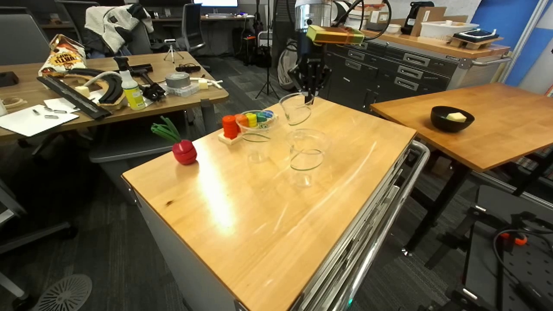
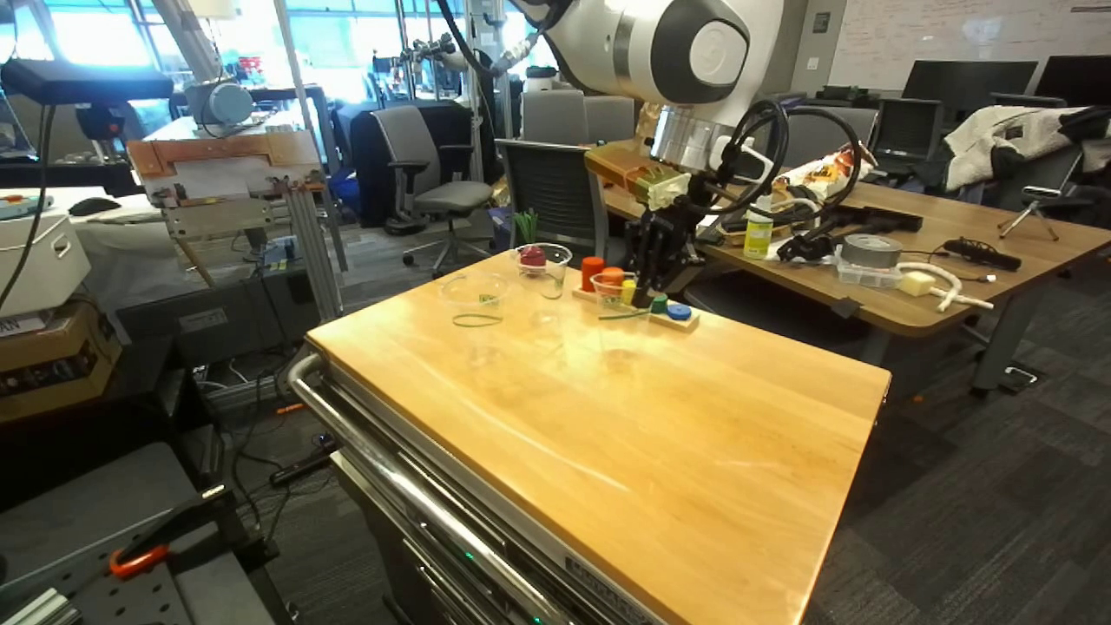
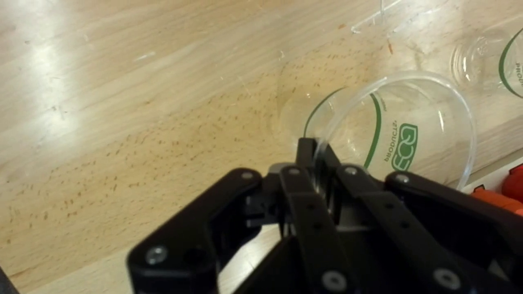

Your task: Stack the cups

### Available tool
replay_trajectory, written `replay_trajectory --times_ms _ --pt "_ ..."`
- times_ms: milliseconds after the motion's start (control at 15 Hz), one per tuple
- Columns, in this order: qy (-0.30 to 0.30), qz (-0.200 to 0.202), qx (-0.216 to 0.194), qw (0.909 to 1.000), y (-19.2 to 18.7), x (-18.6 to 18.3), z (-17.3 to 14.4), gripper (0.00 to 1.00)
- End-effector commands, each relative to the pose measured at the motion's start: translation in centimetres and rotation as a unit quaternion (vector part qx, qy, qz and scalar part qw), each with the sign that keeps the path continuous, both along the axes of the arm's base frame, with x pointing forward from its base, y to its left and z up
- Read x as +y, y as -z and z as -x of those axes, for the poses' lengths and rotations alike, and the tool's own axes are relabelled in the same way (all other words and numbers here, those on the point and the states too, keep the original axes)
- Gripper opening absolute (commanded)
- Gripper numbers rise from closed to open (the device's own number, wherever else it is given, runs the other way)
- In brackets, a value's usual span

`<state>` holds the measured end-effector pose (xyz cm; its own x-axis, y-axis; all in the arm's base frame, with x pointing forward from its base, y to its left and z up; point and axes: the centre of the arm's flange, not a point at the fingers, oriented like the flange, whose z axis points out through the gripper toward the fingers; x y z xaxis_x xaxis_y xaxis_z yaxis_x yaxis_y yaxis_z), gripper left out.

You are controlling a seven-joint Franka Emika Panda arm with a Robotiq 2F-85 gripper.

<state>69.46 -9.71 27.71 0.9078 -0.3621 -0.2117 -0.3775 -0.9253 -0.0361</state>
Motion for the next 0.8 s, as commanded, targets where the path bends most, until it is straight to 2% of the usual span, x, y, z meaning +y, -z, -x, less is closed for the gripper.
replay_trajectory --times_ms 0,267,533,733 --pt "0.043 -0.025 -0.006 0.9987 -2.0 -0.1 1.4 0.01" --pt "0.082 -0.071 -0.045 0.993 -8.4 -0.1 4.0 0.01" --pt "0.088 -0.067 -0.075 0.991 -15.1 0.7 8.0 0.01" --pt "0.061 -0.078 -0.072 0.9925 -18.1 2.9 11.9 0.01"
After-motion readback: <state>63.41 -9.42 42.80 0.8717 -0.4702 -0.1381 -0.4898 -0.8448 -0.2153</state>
